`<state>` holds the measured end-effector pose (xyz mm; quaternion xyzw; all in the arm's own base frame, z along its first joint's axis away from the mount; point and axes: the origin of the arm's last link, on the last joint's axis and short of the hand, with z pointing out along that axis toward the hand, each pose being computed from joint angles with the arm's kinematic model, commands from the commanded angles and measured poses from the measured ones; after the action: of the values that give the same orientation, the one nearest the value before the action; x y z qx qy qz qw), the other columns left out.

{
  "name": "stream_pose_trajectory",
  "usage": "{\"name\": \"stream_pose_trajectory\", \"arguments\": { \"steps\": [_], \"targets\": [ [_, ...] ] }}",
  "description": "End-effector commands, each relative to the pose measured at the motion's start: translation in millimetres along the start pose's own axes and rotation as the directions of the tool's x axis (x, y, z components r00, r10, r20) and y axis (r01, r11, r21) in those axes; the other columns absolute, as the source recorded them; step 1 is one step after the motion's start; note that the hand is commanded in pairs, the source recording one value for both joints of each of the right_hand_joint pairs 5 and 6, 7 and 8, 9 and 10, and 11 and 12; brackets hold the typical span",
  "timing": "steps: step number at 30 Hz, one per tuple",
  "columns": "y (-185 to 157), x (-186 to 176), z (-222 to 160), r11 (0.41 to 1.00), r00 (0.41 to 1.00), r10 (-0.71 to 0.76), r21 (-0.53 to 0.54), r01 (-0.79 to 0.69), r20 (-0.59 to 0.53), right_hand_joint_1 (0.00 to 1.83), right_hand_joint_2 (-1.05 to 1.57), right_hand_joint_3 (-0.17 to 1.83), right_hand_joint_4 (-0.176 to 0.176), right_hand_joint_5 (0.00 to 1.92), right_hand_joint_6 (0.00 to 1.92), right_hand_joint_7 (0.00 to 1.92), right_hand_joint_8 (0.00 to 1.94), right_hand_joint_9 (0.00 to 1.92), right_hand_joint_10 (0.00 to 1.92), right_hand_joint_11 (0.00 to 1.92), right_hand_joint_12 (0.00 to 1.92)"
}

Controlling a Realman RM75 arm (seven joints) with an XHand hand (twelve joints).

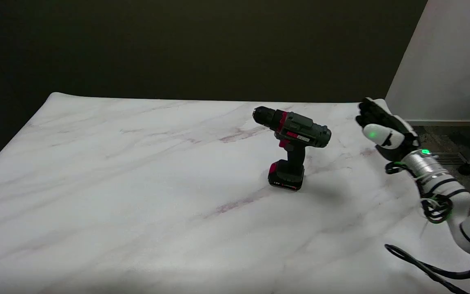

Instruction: Pick up the power screwdriver.

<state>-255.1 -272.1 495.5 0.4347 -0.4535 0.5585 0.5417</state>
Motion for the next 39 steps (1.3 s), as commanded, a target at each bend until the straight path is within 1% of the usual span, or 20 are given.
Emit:
{"name": "stream_pose_trajectory", "arguments": {
  "steps": [1,8,16,24,33,39],
  "targets": [
    [33,-94,38,0.994,0.968,0.080,-0.087,-0.061,0.238,1.10,-0.10,0.27,-0.070,0.03,0.03,0.08,0.08,0.00,0.00,0.05,0.05],
    [54,-96,30,0.987,0.965,0.115,-0.141,-0.084,0.234,1.10,-0.11,0.28,-0.062,0.04,0.04,0.08,0.08,0.00,0.00,0.04,0.04],
    [58,-89,17,0.983,0.963,0.150,-0.142,-0.120,0.225,1.09,-0.09,0.27,-0.060,0.04,0.04,0.08,0.08,0.00,0.00,0.02,0.02],
    [52,-84,2,0.986,0.964,0.137,-0.126,-0.110,0.229,1.08,0.02,0.25,-0.078,0.03,0.03,0.06,0.06,0.00,0.00,0.00,0.00],
    [56,-92,-13,0.985,0.964,0.138,-0.136,-0.109,0.226,1.07,0.09,0.24,-0.097,0.01,0.01,0.01,0.01,0.00,0.00,0.00,0.00],
    [54,-94,-19,0.986,0.964,0.128,-0.132,-0.099,0.234,1.08,0.11,0.24,-0.117,0.00,0.00,0.00,0.00,0.00,0.00,0.00,0.00]
  ]
}}
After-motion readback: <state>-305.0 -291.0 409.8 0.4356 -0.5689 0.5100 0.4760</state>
